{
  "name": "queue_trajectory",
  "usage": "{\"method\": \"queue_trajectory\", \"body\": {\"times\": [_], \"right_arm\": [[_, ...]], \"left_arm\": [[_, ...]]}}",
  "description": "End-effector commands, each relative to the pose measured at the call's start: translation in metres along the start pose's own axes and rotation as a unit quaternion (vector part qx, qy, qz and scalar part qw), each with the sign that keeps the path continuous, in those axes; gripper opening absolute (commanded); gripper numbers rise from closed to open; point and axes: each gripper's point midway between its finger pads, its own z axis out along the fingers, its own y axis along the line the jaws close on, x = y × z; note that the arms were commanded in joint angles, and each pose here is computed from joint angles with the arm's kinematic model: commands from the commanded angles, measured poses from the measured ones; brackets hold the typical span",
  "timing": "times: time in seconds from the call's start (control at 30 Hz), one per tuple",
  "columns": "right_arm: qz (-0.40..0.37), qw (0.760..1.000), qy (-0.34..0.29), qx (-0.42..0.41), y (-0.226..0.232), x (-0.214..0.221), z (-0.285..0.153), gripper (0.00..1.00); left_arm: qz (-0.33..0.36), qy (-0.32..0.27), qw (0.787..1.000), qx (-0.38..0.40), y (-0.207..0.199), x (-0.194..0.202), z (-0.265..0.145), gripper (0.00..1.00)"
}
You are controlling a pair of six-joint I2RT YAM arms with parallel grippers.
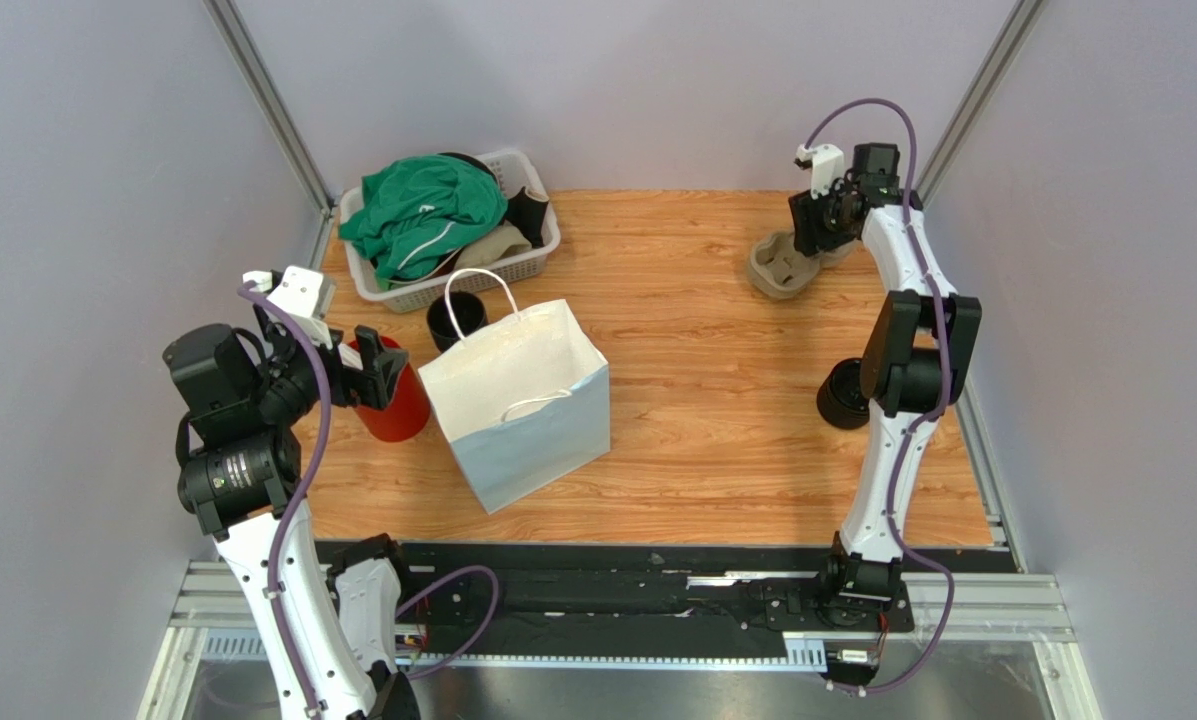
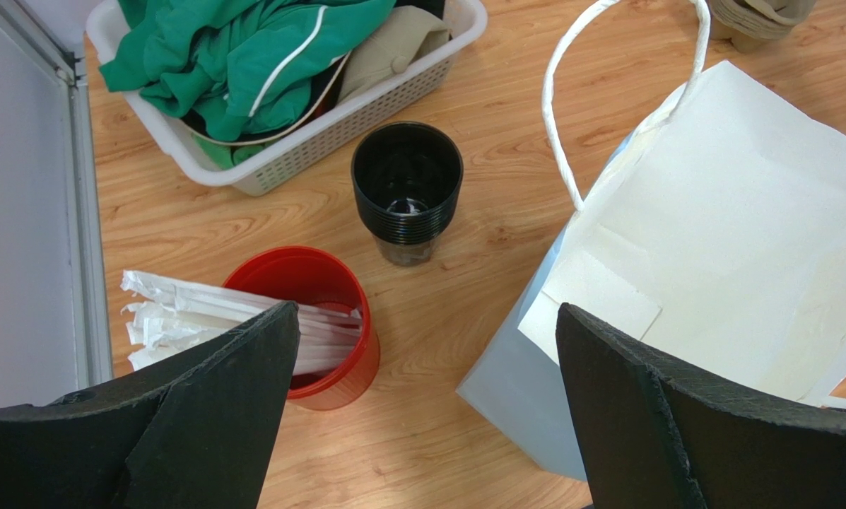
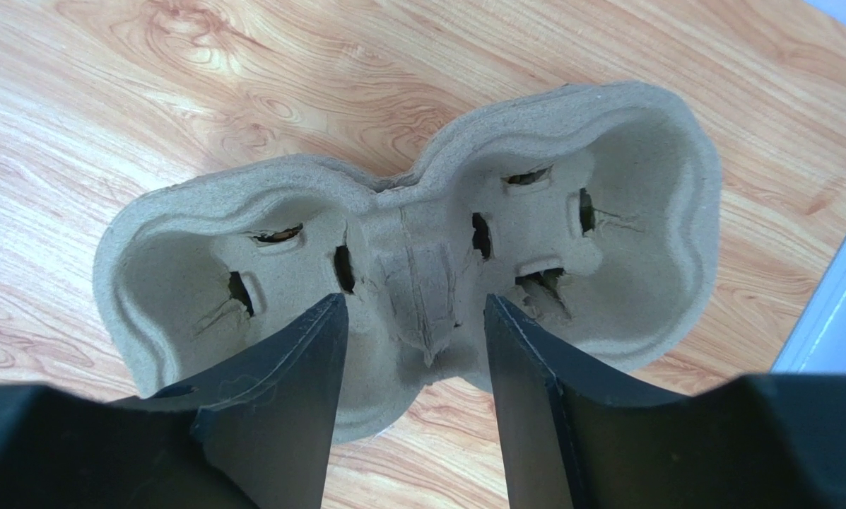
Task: Pack the takeout coffee
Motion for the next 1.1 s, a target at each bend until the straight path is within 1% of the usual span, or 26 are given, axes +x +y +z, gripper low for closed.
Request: {"method": "queue_trajectory", "body": {"times": [0.0,0.1,0.13,0.2,0.23,0.4,0.43,0.53,0.63,0.8,1.07], "right_arm": [[-0.009,1.0,-0.021,0.005,-0.007,-0.013,0.005,0.53],[-0.01,1.0,-0.025,0.005,-0.008,-0.015,0.005,0.49],[-0.008,1.0,-0.026,0.006,-0.008,-0.015,0.005,0.45],[-0.007,0.999,-0.03,0.006,-0.008,-0.018,0.003,0.39],[-0.007,0.999,-0.033,0.005,-0.007,-0.02,0.003,0.33],[0.0,0.999,-0.046,0.004,-0.006,-0.027,-0.004,0.22],[-0.001,0.999,-0.049,0.005,-0.005,-0.03,-0.007,0.18],[0.0,0.998,-0.062,0.01,-0.006,-0.036,-0.014,0.15],[0.003,0.998,-0.065,0.009,-0.004,-0.04,-0.02,0.15],[0.007,0.996,-0.09,0.01,-0.001,-0.056,-0.042,0.17],[0.012,0.996,-0.087,0.012,0.005,-0.055,-0.052,0.16]], "left_arm": [[0.004,-0.015,1.0,0.003,0.001,-0.006,0.001,0.99],[0.003,-0.015,1.0,0.002,0.002,-0.006,0.002,0.99],[0.003,-0.015,1.0,0.002,0.002,-0.006,0.002,0.99],[0.001,-0.014,1.0,0.003,0.002,-0.005,0.002,0.99],[0.002,-0.015,1.0,0.002,0.002,-0.005,0.002,0.99],[0.0,-0.015,1.0,0.003,0.002,-0.006,0.002,0.99],[-0.001,-0.014,1.0,0.004,0.003,-0.005,0.003,0.99],[0.0,-0.015,1.0,0.004,0.002,-0.005,0.003,0.99],[0.0,-0.015,1.0,0.005,0.003,-0.005,0.004,0.99],[-0.001,-0.016,1.0,0.005,0.002,-0.006,0.003,0.99],[0.0,-0.018,1.0,0.004,0.001,-0.006,0.002,0.99]]}}
